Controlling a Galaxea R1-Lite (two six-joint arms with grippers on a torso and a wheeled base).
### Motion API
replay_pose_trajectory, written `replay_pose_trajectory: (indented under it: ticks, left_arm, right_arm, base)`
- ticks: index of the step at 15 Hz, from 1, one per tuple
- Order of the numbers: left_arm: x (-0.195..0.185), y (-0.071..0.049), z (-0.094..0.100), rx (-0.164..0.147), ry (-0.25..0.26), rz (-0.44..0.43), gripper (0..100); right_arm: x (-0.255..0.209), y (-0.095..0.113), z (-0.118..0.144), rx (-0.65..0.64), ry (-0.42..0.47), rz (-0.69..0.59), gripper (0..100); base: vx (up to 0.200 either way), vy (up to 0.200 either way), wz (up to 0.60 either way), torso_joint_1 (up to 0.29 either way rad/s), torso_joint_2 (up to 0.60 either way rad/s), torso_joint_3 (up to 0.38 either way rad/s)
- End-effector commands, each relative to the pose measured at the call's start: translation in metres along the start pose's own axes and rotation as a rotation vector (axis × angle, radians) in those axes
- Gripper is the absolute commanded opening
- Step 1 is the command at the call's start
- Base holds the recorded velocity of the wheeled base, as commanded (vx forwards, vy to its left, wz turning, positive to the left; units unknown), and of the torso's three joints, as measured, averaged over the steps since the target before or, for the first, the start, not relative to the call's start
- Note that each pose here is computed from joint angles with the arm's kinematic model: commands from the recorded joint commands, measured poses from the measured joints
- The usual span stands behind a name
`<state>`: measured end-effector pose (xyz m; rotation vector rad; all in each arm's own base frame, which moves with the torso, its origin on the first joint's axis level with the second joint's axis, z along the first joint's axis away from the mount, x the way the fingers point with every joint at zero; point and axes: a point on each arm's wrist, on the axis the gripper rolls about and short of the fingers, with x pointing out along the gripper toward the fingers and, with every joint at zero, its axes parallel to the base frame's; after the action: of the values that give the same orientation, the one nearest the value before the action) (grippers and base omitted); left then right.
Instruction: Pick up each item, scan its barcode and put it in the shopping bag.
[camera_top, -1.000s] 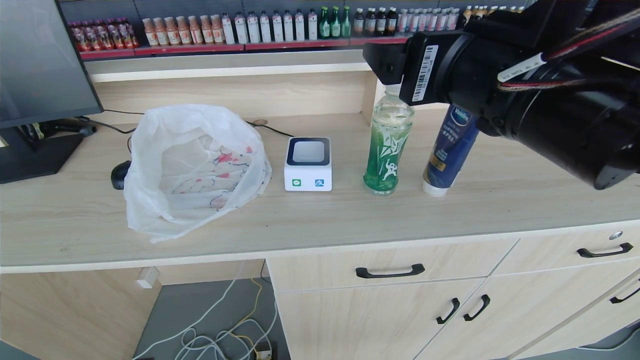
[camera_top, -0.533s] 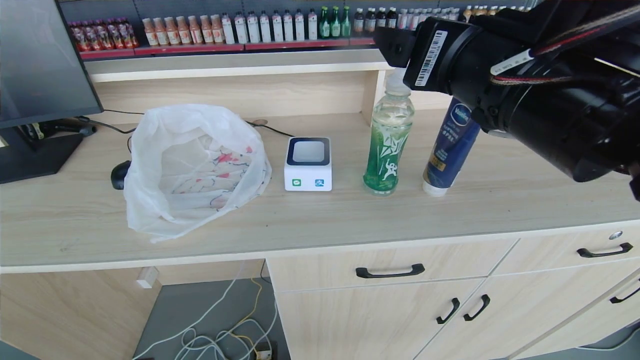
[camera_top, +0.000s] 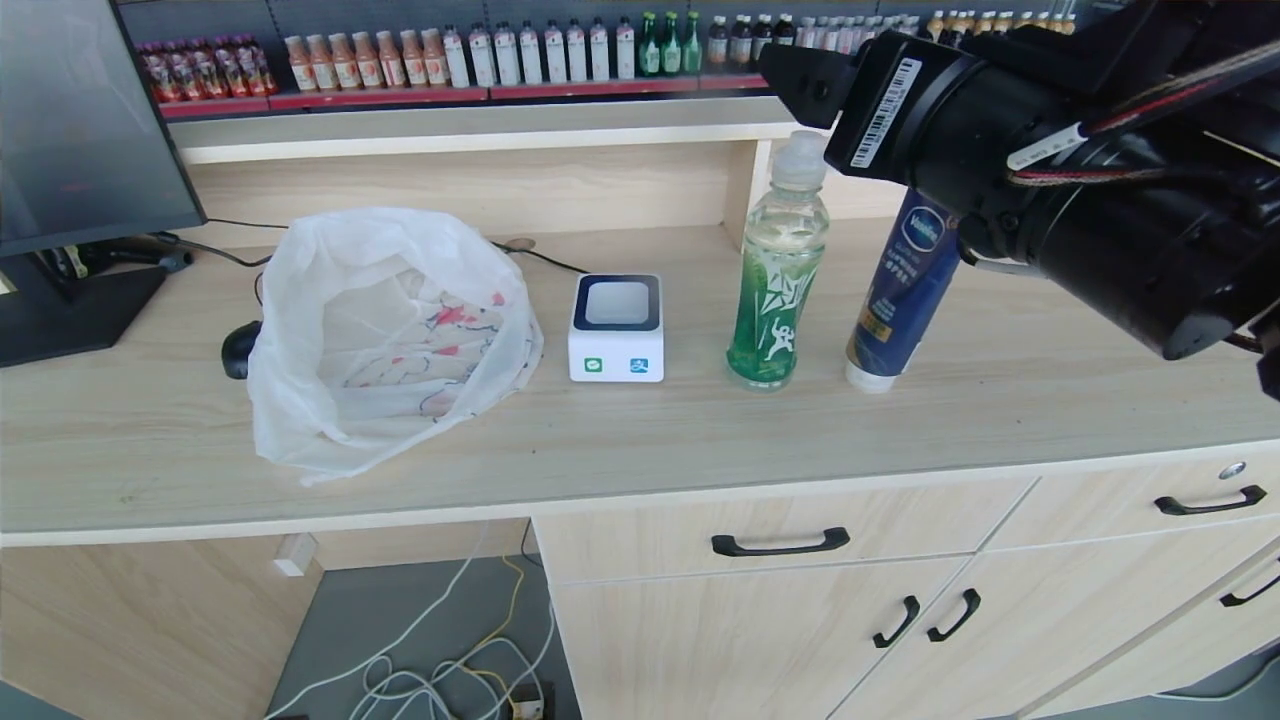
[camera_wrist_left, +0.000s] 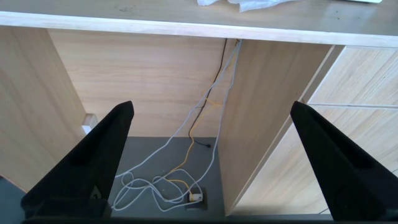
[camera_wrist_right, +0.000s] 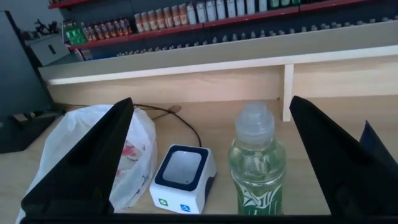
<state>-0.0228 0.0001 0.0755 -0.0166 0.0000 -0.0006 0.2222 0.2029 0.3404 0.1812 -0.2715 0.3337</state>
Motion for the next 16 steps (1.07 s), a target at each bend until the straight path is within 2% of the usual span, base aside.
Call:
replay_pose_trajectory:
  ticks: [1,3,5,8,11,16]
  left_arm:
    - [0.000,0.000,0.000,0.000,0.000,-0.001,100]
    - [0.000,0.000,0.000,0.000,0.000,-0.001,100]
    - [0.000,0.000,0.000,0.000,0.002,-0.001,100]
    - [0.000,0.000,0.000,0.000,0.000,-0.001,100]
    - [0.000,0.000,0.000,0.000,0.002,-0.001,100]
    - [0.000,0.000,0.000,0.000,0.002,-0.001,100]
  right_arm:
    - [-0.004,-0.003,0.007,0.006,-0.016,-0.003,100]
    - [-0.003,-0.007,0.004,-0.005,-0.009,-0.021,100]
    - [0.000,-0.021,-0.001,-0.060,0.004,-0.073,100]
    - [0.009,-0.031,-0.012,-0.128,0.031,-0.114,100]
    - [0.011,-0.031,-0.013,-0.165,0.033,-0.111,100]
    - [0.042,-0.018,-0.025,-0.195,0.025,-0.099,100]
  base:
    - [0.000,0.000,0.00,0.000,0.00,0.000]
    - [0.000,0.000,0.00,0.000,0.00,0.000]
    - [0.000,0.000,0.00,0.000,0.00,0.000]
    - [0.000,0.000,0.00,0.000,0.00,0.000]
    - [0.000,0.000,0.00,0.000,0.00,0.000]
    - [0.000,0.000,0.00,0.000,0.00,0.000]
